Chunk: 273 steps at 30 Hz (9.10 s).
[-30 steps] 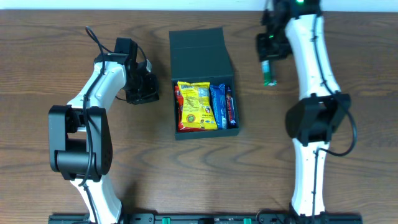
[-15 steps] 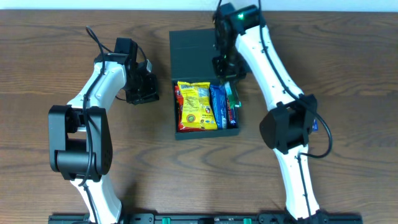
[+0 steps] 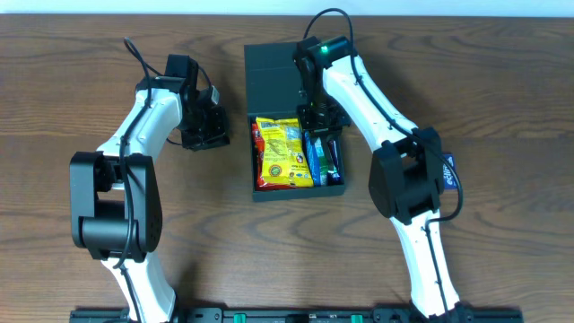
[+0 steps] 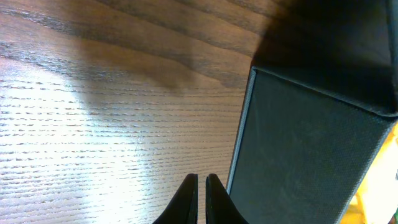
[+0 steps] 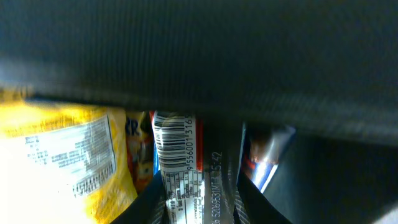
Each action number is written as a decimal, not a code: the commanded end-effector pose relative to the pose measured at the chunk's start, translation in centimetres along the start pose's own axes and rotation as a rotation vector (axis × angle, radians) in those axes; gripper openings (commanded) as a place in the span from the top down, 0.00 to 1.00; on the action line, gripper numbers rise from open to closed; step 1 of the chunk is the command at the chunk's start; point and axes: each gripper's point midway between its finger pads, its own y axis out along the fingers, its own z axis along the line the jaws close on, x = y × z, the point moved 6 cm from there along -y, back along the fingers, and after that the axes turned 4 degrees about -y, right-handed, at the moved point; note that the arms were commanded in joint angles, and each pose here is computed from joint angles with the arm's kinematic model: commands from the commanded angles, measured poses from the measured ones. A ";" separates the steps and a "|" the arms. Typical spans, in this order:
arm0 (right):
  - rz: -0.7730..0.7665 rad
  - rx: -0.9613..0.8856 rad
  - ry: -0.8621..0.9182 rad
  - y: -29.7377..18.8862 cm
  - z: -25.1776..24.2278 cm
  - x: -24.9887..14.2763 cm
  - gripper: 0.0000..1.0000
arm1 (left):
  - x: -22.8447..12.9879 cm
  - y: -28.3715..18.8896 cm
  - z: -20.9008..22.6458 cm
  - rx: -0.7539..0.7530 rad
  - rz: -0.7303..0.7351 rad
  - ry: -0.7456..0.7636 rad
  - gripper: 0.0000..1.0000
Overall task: Pack container
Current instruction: 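Carry the green-red bar into the box and release it, then move the right gripper to the Eclipse mints tin and grasp it, then carry the Eclipse mints tin into the box and release it, then grip both sides of the raised box lid with both grippers, then swing the lid forward and down onto the box with both grippers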
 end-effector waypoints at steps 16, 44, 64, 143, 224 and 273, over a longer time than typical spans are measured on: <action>-0.144 -0.132 0.106 -4.4 -1.5 0.1 0.49 | 0.4 -1.0 -0.4 -0.004 -0.030 0.028 0.92; -0.367 -0.241 0.260 -7.7 -24.2 -16.8 0.25 | 0.5 -1.0 -0.5 -0.005 -0.038 0.039 0.92; -0.173 -0.111 0.132 3.7 -25.1 -13.1 0.21 | 0.5 -1.0 -0.5 -0.004 -0.035 0.061 0.92; -0.253 0.089 -0.037 -2.9 1.4 -2.2 0.99 | 0.1 -1.0 -0.3 0.003 -0.015 0.058 0.92; -0.664 0.840 -0.279 -5.6 -7.2 8.6 0.99 | 12.7 -1.5 -10.1 -0.461 -0.167 0.025 0.94; -0.714 0.005 -0.327 -19.5 -11.0 -3.9 0.99 | 4.3 -8.4 -13.5 -0.039 -0.051 0.482 0.94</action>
